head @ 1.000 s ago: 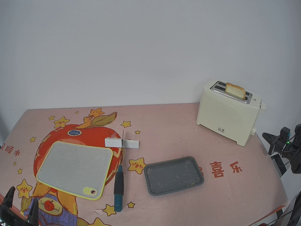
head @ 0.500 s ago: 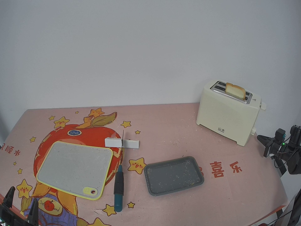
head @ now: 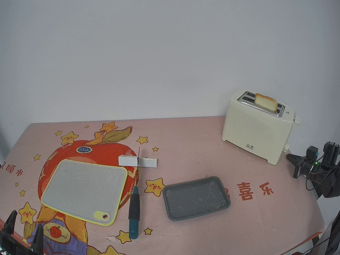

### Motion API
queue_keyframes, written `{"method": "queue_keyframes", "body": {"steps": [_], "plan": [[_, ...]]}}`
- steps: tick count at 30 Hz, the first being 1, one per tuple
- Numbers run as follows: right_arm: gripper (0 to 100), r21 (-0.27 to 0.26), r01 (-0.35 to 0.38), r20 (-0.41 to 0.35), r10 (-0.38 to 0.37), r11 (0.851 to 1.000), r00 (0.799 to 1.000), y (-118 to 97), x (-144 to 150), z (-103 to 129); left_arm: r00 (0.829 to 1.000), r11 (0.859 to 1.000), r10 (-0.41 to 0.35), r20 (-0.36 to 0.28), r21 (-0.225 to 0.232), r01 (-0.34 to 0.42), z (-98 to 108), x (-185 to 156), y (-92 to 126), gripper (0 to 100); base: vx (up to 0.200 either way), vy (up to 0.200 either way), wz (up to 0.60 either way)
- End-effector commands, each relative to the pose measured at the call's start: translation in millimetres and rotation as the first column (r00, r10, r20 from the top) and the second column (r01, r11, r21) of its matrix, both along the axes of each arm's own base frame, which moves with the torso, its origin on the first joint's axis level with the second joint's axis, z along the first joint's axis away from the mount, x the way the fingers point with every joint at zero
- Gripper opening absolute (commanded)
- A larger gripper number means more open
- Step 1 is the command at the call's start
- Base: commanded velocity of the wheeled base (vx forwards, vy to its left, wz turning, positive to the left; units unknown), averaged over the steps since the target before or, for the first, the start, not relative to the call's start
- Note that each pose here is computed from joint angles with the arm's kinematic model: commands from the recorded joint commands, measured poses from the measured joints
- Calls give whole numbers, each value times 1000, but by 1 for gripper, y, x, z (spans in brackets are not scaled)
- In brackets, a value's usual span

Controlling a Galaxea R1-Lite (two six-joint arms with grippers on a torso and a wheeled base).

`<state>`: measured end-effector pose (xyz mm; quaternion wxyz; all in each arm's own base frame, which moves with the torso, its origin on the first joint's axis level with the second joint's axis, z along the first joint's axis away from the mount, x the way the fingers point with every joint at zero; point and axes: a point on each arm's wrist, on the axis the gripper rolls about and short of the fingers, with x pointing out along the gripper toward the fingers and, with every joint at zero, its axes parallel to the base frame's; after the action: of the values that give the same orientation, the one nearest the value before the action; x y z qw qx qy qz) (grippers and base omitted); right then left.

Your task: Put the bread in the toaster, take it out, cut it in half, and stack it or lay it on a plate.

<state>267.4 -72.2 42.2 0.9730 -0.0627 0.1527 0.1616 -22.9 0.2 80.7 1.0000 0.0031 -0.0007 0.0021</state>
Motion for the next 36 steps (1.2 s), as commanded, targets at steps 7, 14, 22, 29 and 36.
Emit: {"method": "queue_keyframes", "body": {"steps": [7, 14, 22, 29, 36], "plan": [[0, -1, 1, 12, -1, 1000, 1000, 2, 3, -3, 1000, 1000, 0, -6, 0, 0, -5, 0, 0, 100, 0, 0, 0], [0, -7, -10, 29, 10, 1000, 1000, 5, 4, -2, 1000, 1000, 0, -6, 0, 0, -5, 0, 0, 100, 0, 0, 0], [0, -7, -7, 39, 7, 1000, 999, 5, 4, 0, 1000, 1000, 0, -6, 0, 0, -5, 0, 0, 100, 0, 0, 0], [0, -6, -17, 42, 18, 1000, 999, 8, 4, 1, 1000, 1000, 0, -6, 0, 0, -5, 0, 0, 100, 0, 0, 0], [0, -8, -17, 46, 18, 1000, 999, 8, 4, 2, 1000, 1000, 0, -6, 0, 0, -5, 0, 0, 100, 0, 0, 0]]}}
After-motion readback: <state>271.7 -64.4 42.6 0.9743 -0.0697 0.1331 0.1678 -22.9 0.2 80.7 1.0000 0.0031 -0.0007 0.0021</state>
